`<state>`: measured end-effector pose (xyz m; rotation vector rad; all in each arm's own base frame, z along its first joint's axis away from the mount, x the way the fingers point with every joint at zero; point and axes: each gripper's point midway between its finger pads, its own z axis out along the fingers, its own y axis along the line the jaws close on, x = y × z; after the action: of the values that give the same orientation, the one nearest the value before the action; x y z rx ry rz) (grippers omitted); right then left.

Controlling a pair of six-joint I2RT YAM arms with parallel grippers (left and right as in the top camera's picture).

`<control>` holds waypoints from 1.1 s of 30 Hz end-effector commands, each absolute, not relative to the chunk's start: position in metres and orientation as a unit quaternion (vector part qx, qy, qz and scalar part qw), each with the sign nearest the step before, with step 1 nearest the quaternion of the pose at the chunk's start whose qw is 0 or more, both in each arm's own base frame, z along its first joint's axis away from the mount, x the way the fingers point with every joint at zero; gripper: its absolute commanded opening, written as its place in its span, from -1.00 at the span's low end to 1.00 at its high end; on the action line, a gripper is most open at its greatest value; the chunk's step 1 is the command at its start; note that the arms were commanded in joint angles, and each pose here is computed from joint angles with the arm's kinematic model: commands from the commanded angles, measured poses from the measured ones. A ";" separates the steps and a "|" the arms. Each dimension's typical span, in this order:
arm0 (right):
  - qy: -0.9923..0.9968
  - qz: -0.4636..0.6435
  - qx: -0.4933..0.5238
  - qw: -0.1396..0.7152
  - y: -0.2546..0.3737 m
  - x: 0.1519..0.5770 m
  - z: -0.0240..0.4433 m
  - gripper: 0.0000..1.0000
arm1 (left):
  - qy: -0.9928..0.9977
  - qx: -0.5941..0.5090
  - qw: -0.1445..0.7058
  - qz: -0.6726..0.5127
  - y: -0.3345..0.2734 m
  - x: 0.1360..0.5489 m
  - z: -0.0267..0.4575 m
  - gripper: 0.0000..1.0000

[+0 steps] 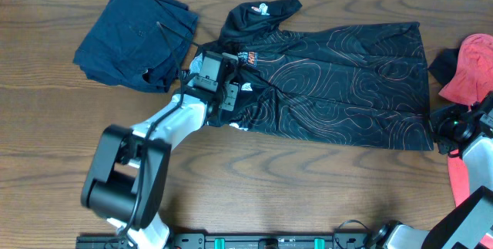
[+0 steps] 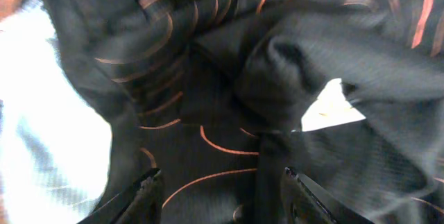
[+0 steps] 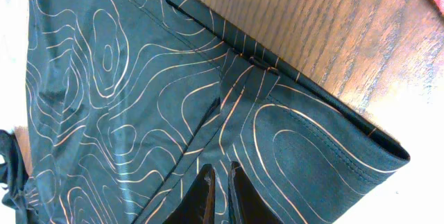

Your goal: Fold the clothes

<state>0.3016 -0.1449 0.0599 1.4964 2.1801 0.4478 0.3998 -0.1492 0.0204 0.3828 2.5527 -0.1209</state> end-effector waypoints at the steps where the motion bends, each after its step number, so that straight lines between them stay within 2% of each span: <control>1: 0.791 0.163 0.543 0.229 -0.144 0.305 0.061 -0.85 | 0.949 0.147 0.276 -0.049 -0.153 0.405 0.014 0.08; 7: 0.792 0.163 0.544 0.225 -0.143 0.304 0.060 -0.85 | 0.942 0.145 0.299 -0.054 -0.157 0.416 0.016 -0.18; 14: 0.792 0.163 0.545 0.221 -0.142 0.302 0.060 -0.85 | 0.936 0.144 0.315 -0.058 -0.160 0.423 0.021 -0.22; 21: 0.792 0.165 0.544 0.221 -0.141 0.303 0.060 -0.85 | 0.945 0.144 0.290 -0.053 -0.158 0.418 -0.003 -0.20; 23: 0.792 0.165 0.545 0.220 -0.141 0.302 0.060 -0.85 | 0.946 0.144 0.287 -0.052 -0.157 0.417 -0.007 -0.28; 28: 0.792 0.165 0.545 0.220 -0.141 0.302 0.060 -0.85 | 0.942 0.143 0.298 -0.055 -0.159 0.421 0.001 -0.63; 29: 0.792 0.166 0.545 0.220 -0.141 0.302 0.060 -0.85 | 0.941 0.143 0.301 -0.055 -0.159 0.421 0.004 -0.74; 33: 0.792 0.165 0.545 0.220 -0.141 0.302 0.060 -0.85 | 0.935 0.142 0.320 -0.059 -0.160 0.423 0.027 -0.85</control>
<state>0.2987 -0.1428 0.0581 1.5089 2.1914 0.4499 0.4176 -0.1575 0.0032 0.3742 2.5078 -0.1422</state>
